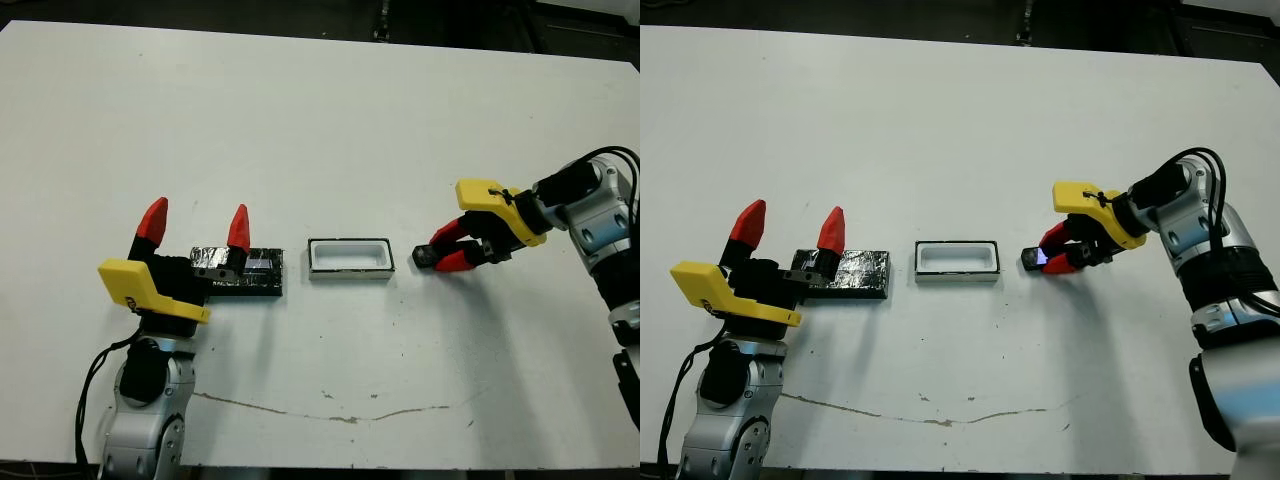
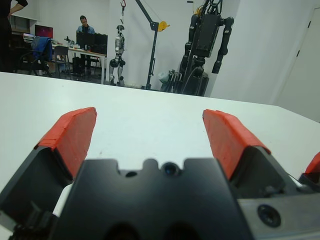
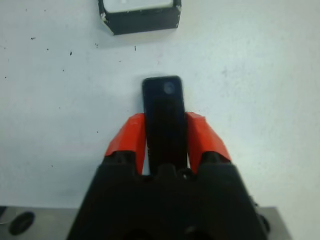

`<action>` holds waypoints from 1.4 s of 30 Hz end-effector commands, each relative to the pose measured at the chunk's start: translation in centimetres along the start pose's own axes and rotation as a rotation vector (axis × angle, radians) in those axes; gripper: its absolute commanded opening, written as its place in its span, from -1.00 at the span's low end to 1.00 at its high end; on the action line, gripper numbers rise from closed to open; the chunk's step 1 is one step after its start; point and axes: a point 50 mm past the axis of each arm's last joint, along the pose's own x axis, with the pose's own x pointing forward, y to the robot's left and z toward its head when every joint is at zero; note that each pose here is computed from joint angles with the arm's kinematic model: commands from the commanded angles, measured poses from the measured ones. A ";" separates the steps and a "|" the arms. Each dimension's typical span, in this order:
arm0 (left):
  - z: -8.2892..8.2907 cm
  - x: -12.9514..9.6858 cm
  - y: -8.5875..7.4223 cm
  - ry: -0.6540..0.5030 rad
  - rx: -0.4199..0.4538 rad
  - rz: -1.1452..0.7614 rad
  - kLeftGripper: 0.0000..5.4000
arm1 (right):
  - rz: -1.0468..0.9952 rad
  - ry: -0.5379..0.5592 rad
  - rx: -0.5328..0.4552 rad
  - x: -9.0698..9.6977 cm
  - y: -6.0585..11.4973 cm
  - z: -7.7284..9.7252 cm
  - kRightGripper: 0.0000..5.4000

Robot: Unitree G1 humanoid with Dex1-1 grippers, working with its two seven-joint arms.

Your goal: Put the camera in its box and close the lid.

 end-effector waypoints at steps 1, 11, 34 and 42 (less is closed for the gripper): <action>-0.2 -0.2 0.0 0.021 0.001 0.003 1.00 | -0.014 0.008 0.002 0.4 0.5 -0.6 -0.39; -0.2 -0.2 0.1 0.019 0.008 0.006 1.00 | -0.173 -0.119 -0.004 -1.4 0.0 -0.1 -0.39; -0.3 -0.2 0.1 0.020 -0.011 0.000 1.00 | -0.148 -0.601 0.125 -1.2 0.2 8.4 -0.39; -0.4 -0.4 0.1 0.024 -0.010 0.005 1.00 | -0.074 -0.597 0.132 1.6 0.5 9.5 -0.39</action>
